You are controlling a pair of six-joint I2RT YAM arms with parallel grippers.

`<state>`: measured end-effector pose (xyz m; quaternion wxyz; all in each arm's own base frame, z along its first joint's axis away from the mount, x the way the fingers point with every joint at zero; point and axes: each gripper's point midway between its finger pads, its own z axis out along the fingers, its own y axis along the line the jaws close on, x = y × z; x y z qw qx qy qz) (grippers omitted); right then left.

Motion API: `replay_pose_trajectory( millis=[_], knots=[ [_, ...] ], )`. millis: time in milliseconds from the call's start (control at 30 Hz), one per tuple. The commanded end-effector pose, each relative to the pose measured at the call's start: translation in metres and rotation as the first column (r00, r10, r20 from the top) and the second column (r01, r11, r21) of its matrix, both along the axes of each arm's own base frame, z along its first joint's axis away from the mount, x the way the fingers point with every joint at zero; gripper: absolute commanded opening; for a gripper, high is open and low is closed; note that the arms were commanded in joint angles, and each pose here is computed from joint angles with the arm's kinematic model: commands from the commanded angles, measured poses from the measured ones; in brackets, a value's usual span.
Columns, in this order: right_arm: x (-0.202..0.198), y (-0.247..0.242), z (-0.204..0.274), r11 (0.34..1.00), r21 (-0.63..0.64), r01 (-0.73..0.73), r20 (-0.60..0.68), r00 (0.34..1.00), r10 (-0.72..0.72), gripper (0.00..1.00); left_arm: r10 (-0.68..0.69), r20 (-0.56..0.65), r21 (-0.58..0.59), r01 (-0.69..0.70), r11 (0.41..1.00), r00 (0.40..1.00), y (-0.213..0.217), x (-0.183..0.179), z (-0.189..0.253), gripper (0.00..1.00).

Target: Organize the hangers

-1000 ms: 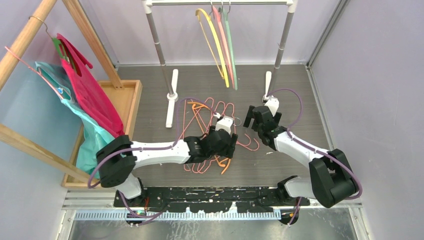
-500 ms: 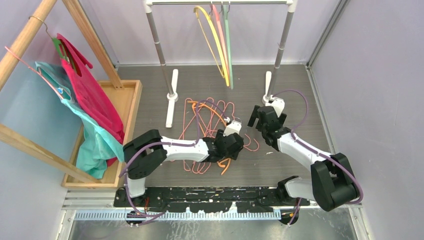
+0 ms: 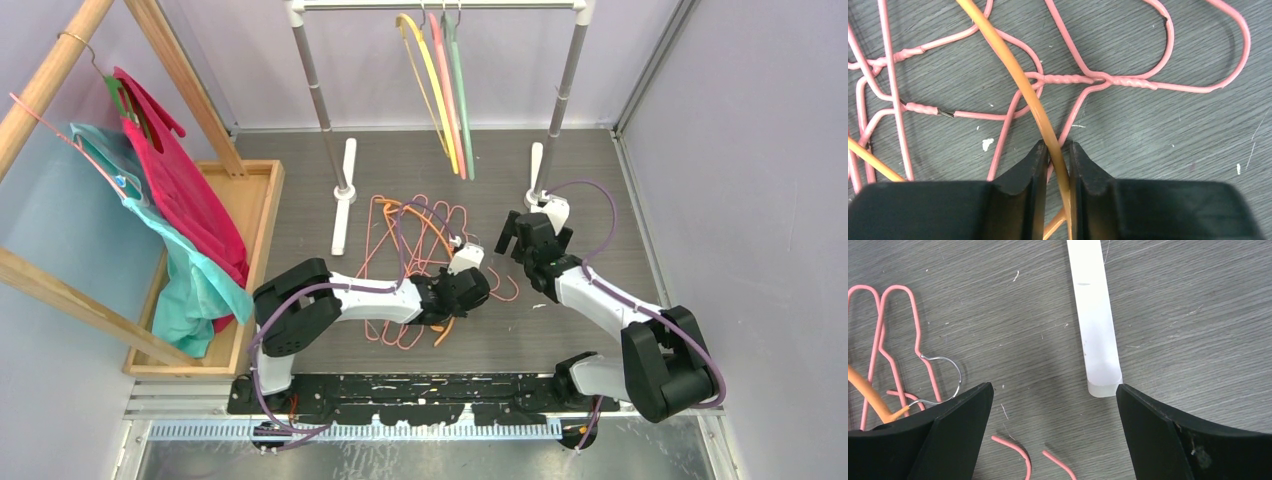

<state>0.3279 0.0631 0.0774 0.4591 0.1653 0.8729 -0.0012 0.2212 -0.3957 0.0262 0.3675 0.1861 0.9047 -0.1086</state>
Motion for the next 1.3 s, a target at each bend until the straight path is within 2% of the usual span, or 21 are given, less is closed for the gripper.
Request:
replay_pose_trajectory(
  millis=[0, 100, 300, 467, 633, 900, 1033, 1167, 1267],
  knots=[
    [0.009, 0.002, 0.016, 0.999, 0.034, 0.013, 0.072, 0.997, -0.016, 1.00, 0.023, 0.031, 0.006, -0.023, 1.000, 0.999, 0.006, 0.003, 0.005, 0.08],
    [0.009, 0.002, 0.015, 0.999, 0.033, 0.013, 0.070, 0.997, -0.015, 1.00, 0.020, 0.041, 0.013, -0.021, 1.000, 0.999, 0.009, 0.004, 0.010, 0.00],
    [0.009, 0.001, 0.014, 1.000, 0.027, 0.014, 0.066, 0.998, -0.016, 1.00, -0.007, 0.063, 0.022, 0.006, 1.000, 0.998, 0.022, -0.001, 0.040, 0.00],
    [0.010, 0.001, 0.014, 1.000, 0.028, 0.013, 0.068, 0.998, -0.015, 1.00, 0.002, 0.115, 0.015, -0.004, 1.000, 0.993, 0.051, -0.002, 0.078, 0.00],
    [0.010, 0.004, 0.012, 0.999, 0.037, 0.004, 0.063, 0.998, -0.007, 1.00, 0.031, 0.058, -0.142, -0.023, 0.990, 0.998, 0.071, -0.005, 0.098, 0.00],
    [0.007, 0.001, 0.011, 0.999, 0.033, 0.010, 0.064, 0.998, -0.012, 1.00, 0.060, 0.028, -0.259, -0.050, 0.965, 0.998, 0.083, -0.010, 0.106, 0.00],
    [0.007, 0.003, 0.011, 0.999, 0.039, 0.004, 0.063, 0.998, -0.006, 1.00, 0.097, 0.027, -0.427, -0.076, 0.901, 0.995, 0.090, 0.002, 0.141, 0.00],
    [0.007, 0.004, 0.010, 0.999, 0.044, 0.000, 0.060, 0.998, -0.003, 1.00, 0.119, 0.069, -0.648, -0.046, 0.760, 0.991, 0.097, 0.017, 0.197, 0.00],
    [0.008, 0.006, 0.008, 0.999, 0.049, -0.006, 0.056, 0.998, 0.003, 1.00, 0.139, 0.126, -0.751, 0.003, 0.660, 0.982, 0.106, 0.028, 0.244, 0.00]
  ],
)
